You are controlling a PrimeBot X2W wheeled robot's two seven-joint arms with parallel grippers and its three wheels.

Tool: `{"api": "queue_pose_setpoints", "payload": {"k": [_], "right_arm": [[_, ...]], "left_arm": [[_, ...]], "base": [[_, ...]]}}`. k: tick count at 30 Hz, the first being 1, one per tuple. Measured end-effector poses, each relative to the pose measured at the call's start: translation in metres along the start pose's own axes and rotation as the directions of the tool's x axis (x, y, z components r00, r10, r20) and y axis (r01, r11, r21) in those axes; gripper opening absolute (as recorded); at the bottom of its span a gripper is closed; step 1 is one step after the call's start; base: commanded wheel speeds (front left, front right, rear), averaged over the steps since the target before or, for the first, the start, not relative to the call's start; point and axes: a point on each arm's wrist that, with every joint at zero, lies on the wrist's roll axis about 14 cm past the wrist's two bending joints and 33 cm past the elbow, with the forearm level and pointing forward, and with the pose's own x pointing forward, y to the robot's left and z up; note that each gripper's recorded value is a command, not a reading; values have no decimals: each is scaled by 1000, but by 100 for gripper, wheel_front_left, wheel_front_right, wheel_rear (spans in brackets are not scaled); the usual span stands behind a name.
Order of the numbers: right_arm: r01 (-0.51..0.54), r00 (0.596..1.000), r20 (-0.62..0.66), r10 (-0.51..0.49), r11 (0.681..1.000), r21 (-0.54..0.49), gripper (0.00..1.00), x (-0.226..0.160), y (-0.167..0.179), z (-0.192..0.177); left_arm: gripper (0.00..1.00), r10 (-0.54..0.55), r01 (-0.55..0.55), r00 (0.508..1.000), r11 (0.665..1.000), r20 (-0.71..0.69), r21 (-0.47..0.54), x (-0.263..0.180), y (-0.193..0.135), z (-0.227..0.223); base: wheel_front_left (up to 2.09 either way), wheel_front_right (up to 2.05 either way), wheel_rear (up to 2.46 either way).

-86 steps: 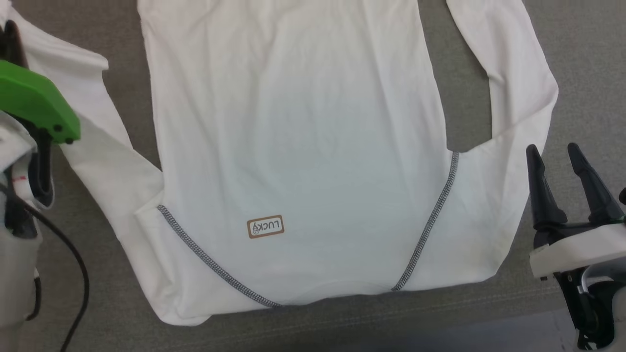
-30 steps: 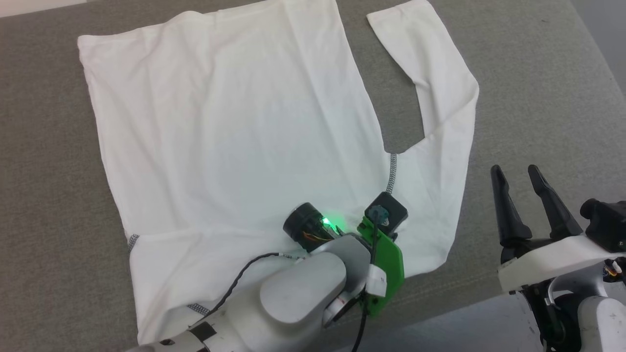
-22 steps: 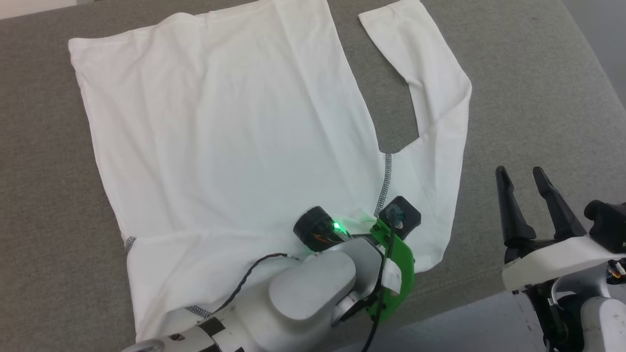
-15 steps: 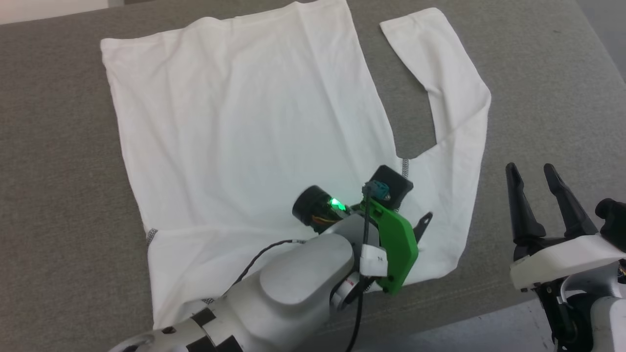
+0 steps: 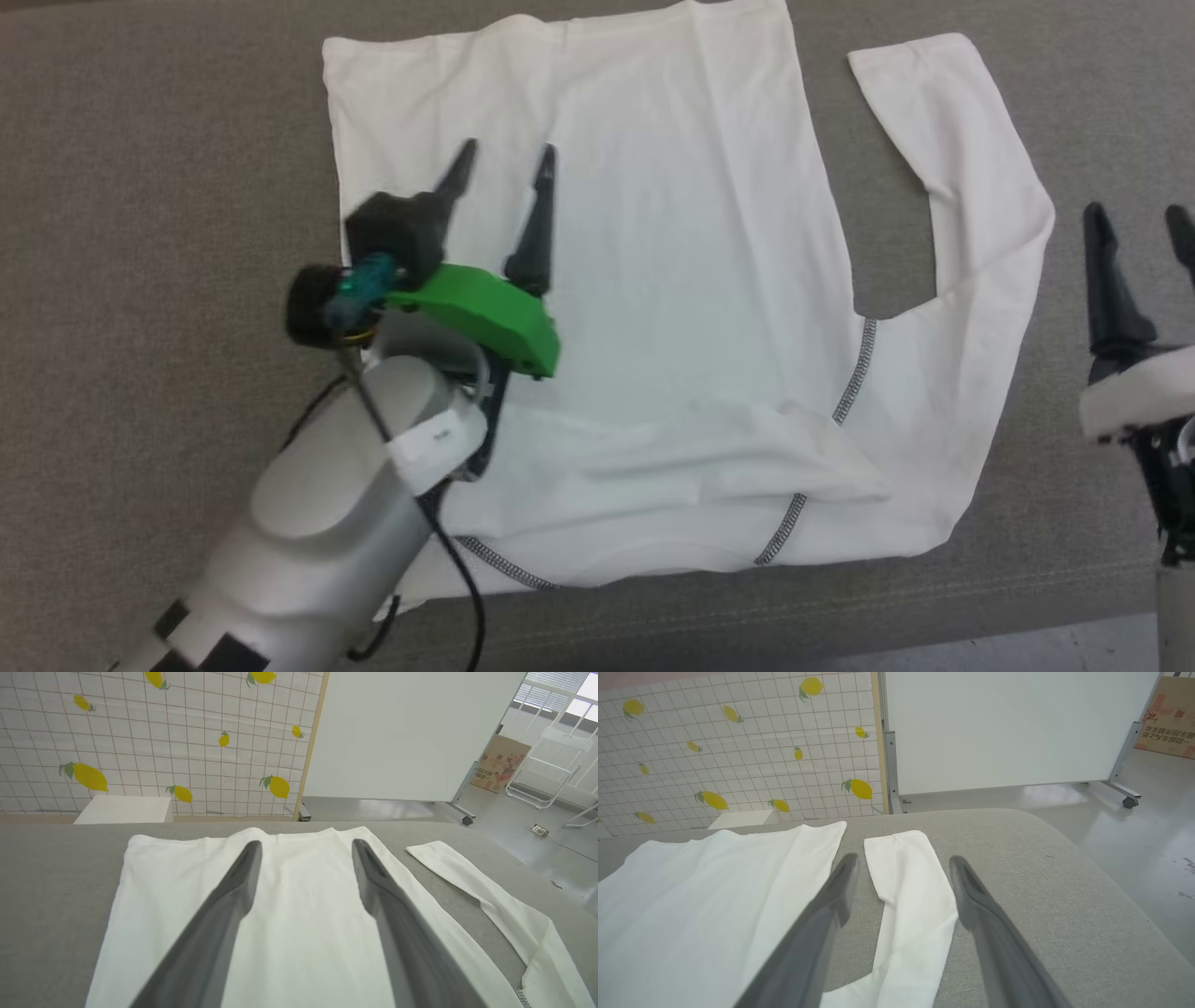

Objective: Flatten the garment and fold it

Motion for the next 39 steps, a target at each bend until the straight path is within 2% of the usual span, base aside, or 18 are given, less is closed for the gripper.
{"api": "queue_pose_setpoints", "payload": {"k": [3,6,16,21,26,32,35,36,37,38,39], "right_arm": [[22,1000,-19,-21,999,26,100,27,-11,-4],[40,997,-67,-37,998,50,100,54,-19,-13],[91,962,-265,-62,991,99,100,146,-31,-43],[99,924,-377,-62,992,81,100,180,-29,-67],[136,858,-505,-92,990,50,100,199,-39,-103],[114,801,-595,-70,993,37,100,217,-24,-139],[101,784,-617,-64,995,25,98,225,-21,-147],[99,775,-629,-64,995,21,44,226,-21,-149],[96,768,-637,-64,995,16,27,227,-21,-151],[93,765,-641,-64,996,13,0,227,-21,-151],[90,763,-644,-63,996,9,0,228,-21,-150]], "left_arm": [[100,117,-117,989,993,92,-5,-11,40,21],[100,191,-192,969,981,159,-10,-25,65,32],[100,296,-317,930,946,219,63,-41,113,19],[100,338,-361,915,930,221,70,-42,134,5],[100,375,-396,904,915,204,75,-46,152,-12],[100,427,-449,886,887,179,107,-60,173,-28],[100,451,-470,878,875,160,116,-67,182,-37],[100,457,-476,876,871,155,119,-69,184,-39],[100,461,-479,875,870,150,119,-70,185,-41],[100,464,-482,873,868,147,118,-72,186,-42],[100,467,-483,872,868,144,116,-73,187,-42]], "base": [[0,0,0],[0,0,0],[0,0,0],[0,0,0],[0,0,0],[0,0,0],[0,0,0],[0,0,0],[0,0,0],[0,0,0],[0,0,0]]}}
